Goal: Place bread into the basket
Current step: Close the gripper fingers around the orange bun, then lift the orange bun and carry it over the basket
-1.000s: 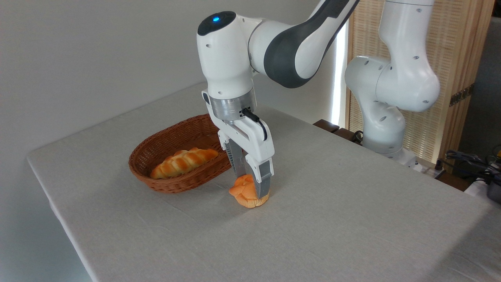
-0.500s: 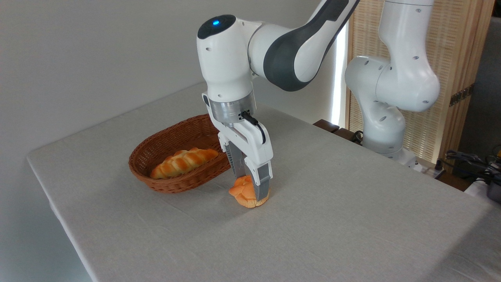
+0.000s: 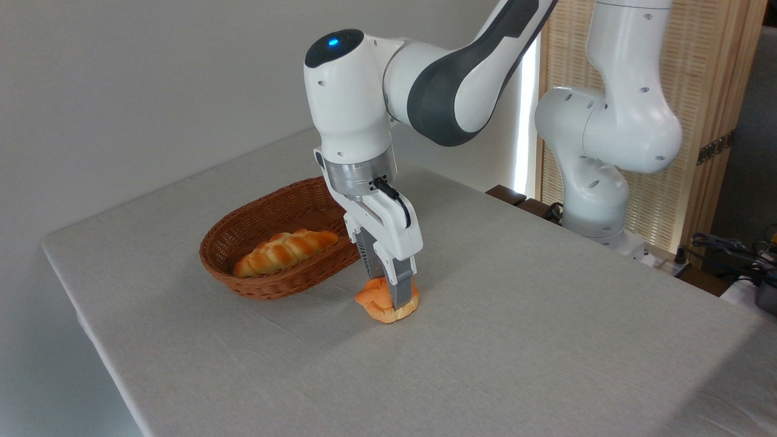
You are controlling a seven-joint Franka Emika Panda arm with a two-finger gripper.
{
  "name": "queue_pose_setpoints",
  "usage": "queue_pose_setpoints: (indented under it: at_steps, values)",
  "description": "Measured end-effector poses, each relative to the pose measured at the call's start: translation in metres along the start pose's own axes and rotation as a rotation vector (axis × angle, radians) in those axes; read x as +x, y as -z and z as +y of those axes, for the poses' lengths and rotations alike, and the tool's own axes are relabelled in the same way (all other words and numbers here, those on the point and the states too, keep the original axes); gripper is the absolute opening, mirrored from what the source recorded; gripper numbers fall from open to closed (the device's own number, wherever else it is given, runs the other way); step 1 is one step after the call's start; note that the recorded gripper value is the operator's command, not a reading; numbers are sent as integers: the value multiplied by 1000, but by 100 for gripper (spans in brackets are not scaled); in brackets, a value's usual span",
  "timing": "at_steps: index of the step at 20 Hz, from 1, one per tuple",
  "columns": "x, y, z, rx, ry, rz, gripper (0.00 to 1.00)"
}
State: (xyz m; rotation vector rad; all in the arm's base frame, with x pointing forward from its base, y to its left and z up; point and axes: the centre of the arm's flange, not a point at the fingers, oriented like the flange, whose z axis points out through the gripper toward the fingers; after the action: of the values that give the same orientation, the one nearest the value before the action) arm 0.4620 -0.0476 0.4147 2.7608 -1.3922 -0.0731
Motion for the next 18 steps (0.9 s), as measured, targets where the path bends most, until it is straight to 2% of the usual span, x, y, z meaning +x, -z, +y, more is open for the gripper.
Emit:
queue_pose_setpoints:
  at_steps: [14, 18]
  values:
    - [-1, 0, -1, -1, 0, 0, 34]
    - [3, 17, -7, 19, 3, 19, 34]
